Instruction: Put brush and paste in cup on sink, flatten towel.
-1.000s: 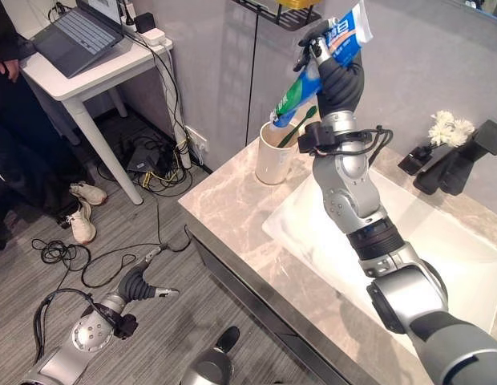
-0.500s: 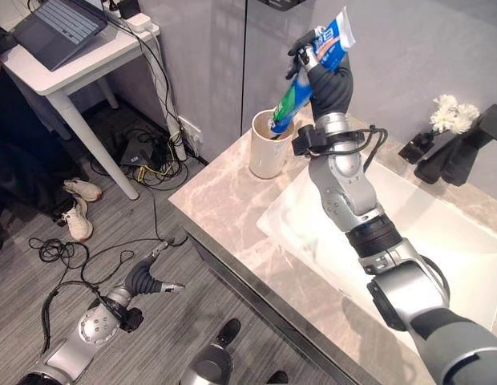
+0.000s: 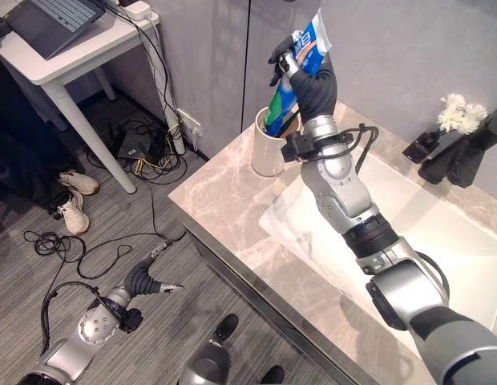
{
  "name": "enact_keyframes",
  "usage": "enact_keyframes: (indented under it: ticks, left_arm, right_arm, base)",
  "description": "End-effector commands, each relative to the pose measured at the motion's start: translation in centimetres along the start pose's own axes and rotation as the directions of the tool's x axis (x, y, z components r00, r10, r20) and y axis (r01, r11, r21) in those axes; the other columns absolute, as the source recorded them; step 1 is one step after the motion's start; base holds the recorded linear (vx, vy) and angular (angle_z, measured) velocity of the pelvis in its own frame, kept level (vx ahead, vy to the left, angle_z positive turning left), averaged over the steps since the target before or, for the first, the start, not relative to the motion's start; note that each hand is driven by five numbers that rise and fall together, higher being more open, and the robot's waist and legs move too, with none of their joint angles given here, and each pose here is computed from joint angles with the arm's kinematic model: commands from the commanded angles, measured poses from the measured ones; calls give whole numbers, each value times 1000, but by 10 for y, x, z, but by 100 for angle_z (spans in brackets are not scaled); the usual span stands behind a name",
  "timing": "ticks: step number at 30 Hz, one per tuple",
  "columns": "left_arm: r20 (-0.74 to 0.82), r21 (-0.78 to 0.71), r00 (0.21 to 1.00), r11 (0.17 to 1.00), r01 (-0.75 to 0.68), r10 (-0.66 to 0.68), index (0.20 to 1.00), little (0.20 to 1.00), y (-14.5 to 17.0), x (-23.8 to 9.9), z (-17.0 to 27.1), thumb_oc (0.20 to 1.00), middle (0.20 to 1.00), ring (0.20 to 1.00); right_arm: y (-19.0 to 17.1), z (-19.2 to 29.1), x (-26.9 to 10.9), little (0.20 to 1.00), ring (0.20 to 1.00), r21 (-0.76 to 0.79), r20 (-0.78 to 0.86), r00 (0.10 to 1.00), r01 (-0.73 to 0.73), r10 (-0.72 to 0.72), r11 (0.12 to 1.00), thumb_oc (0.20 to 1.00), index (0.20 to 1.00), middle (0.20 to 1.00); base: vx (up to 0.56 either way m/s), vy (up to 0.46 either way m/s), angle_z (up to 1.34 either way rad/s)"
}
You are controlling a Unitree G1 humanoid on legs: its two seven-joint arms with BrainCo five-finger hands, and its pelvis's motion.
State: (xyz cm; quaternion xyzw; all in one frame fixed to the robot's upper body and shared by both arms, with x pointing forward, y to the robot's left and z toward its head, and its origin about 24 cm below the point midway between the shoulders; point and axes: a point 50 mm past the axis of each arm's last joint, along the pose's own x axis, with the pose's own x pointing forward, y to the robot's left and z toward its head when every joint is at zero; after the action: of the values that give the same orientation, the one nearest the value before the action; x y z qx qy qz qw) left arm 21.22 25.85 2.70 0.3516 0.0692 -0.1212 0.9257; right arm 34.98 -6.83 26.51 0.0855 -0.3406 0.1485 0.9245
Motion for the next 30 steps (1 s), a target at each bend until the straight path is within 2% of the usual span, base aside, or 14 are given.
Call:
enact_keyframes:
  ticks: [1,4,5,6,7,8,9,10,18,24,26,28,29,30]
  left_arm:
    - [13,9,1000,1000,-11,11,1000,1000,1,-5,-1,1000,1000,1000]
    - [7,5,1000,1000,-11,11,1000,1000,-1,-6,-3,1000,1000,1000]
    - [7,5,1000,1000,-11,11,1000,1000,-1,-6,-3,1000,1000,1000]
    - [7,4,1000,1000,-12,12,1000,1000,-1,-5,-3,1000,1000,1000]
    - [6,5,1000,1000,-14,14,1000,1000,-1,-5,-3,1000,1000,1000]
    - [5,5,1000,1000,-15,15,1000,1000,-2,-5,-3,1000,1000,1000]
    - [5,3,1000,1000,-16,16,1000,1000,-2,-5,-3,1000,1000,1000]
    - [5,2,1000,1000,-17,17,1000,1000,-2,-5,-3,1000,1000,1000]
    - [8,-7,1000,1000,-27,27,1000,1000,-3,-4,-3,1000,1000,1000]
    - [33,1,999,999,-37,36,1000,1000,-1,0,2,1000,1000,1000]
    - [57,7,998,999,-39,38,1000,1000,1,1,7,1000,1000,1000]
    - [138,22,989,999,-48,44,1000,1000,13,-1,25,1000,1000,1000]
    - [171,23,984,998,-52,48,1000,1000,18,-4,32,1000,1000,1000]
    - [171,23,984,998,-52,48,1000,1000,18,-4,32,1000,1000,1000]
  right_arm:
    - [10,34,16,200,200,-71,144,985,-85,94,994,200,200,200]
    - [12,30,15,203,203,-73,125,987,-90,99,993,203,203,203]
    - [12,30,15,335,335,-73,125,987,-91,99,993,335,335,335]
    - [14,28,15,420,420,-74,115,987,-106,114,992,420,420,420]
    - [14,28,15,438,438,-77,113,987,-109,117,991,438,438,438]
    - [14,28,15,539,539,-78,114,986,-110,118,991,539,539,539]
    - [15,27,15,740,740,-77,111,987,-112,120,991,740,740,740]
    - [15,27,15,1000,1000,-73,112,986,-113,121,991,1000,1000,1000]
    - [19,29,15,1000,1000,-66,121,984,-124,131,990,1000,1000,1000]
    - [23,46,14,1000,1000,-57,208,971,-113,122,992,1000,1000,1000]
    - [20,59,13,1000,1000,-81,267,957,-99,118,992,1000,1000,1000]
    - [-3,100,2,1000,1000,-225,411,898,-67,157,972,1000,1000,1000]
    - [-18,111,-5,1000,1000,-263,446,885,-16,137,965,1000,1000,1000]
    - [-18,111,-5,1000,1000,-263,446,885,-16,137,965,1000,1000,1000]
  base:
    - [0,0,0]
    - [0,0,0]
    - [0,0,0]
    - [0,0,0]
    - [0,0,0]
    - [0,0,0]
    - [0,0,0]
    - [0,0,0]
    - [0,0,0]
    - [0,0,0]
    - [0,0,0]
    - [0,0,0]
    - [22,-9,3]
    - [-19,14,6]
